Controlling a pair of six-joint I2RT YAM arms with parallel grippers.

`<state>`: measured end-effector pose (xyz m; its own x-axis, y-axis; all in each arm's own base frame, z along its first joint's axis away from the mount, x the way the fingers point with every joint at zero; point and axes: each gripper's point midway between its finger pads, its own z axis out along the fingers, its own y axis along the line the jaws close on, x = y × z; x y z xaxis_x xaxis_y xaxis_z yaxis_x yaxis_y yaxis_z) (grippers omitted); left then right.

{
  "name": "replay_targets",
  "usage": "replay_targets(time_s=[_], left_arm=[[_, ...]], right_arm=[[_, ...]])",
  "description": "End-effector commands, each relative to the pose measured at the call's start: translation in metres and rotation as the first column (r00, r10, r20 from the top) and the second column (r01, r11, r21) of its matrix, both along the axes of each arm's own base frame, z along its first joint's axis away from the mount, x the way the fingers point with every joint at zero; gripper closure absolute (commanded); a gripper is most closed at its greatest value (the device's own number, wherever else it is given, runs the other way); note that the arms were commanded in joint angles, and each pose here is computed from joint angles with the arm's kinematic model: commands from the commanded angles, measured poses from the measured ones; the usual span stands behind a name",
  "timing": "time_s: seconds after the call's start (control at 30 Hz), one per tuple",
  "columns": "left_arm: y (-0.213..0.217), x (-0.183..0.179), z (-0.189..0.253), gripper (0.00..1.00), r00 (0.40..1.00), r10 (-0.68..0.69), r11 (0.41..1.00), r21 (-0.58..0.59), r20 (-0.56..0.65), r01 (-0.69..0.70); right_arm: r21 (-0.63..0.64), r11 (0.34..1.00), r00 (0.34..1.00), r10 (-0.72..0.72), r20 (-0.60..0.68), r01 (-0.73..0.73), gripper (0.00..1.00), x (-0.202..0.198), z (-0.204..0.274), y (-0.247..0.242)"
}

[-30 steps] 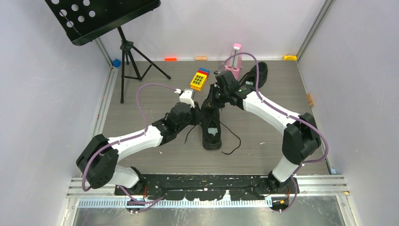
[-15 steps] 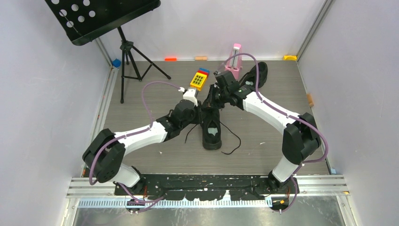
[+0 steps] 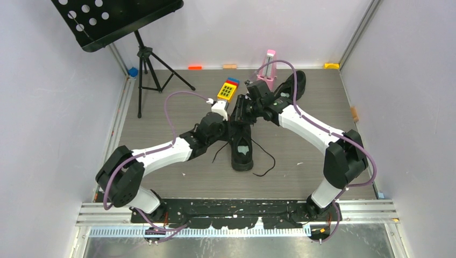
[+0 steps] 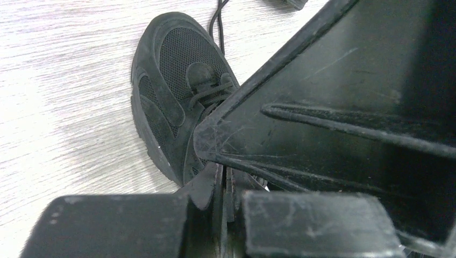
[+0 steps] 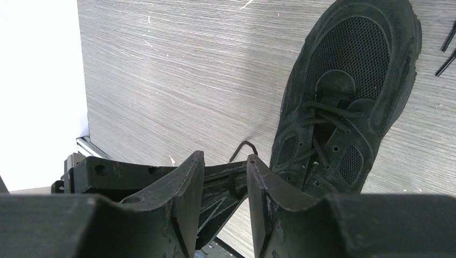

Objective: Tie the shoes

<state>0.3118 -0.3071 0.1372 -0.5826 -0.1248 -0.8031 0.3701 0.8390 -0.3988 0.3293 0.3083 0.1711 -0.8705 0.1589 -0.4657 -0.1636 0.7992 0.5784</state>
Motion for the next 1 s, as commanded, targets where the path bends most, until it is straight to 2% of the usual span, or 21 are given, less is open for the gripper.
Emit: replay_targets(time_s=[0.0,0.33,0.47,0.53,0.6,0.67,0.77,0.97], left_arm=[[-0.008,0.009,0.044,1.0,0.996,-0.01,0.998,-0.062,0.085,0.016],[-0.008,0.01,0.052,1.0,0.996,-0.009,0.998,-0.064,0.087,0.014],[-0.005,0.01,0.051,1.0,0.997,0.003,0.999,-0.052,0.079,0.001],[-0.004,0.011,0.05,1.0,0.997,0.012,0.999,-0.042,0.072,-0.009],[-0.002,0.011,0.048,1.0,0.998,0.015,0.999,-0.03,0.068,-0.013],[-0.003,0.012,0.047,1.0,0.998,0.015,1.0,-0.027,0.067,-0.013],[-0.004,0.012,0.044,1.0,0.998,0.011,1.0,-0.027,0.06,-0.01],[-0.005,0.012,0.044,1.0,0.998,0.01,1.0,-0.028,0.059,-0.009]], right_arm=[[0.053,0.998,0.998,0.011,0.061,-0.014,0.61,0.001,0.027,0.002],[0.049,0.999,0.998,0.008,0.066,-0.011,0.62,-0.001,0.027,0.0],[0.029,1.0,0.998,-0.001,0.067,-0.001,0.68,-0.002,0.025,-0.005],[0.013,1.0,0.998,-0.006,0.059,0.005,0.64,-0.002,0.021,-0.007],[0.0,1.0,0.998,-0.012,0.055,0.012,0.5,-0.003,0.019,-0.01],[-0.008,1.0,0.998,-0.026,0.053,0.026,0.46,-0.002,0.017,-0.012],[-0.016,0.999,0.998,-0.042,0.054,0.043,0.46,-0.002,0.016,-0.016],[-0.014,0.998,0.997,-0.054,0.05,0.054,0.57,-0.006,0.016,-0.019]])
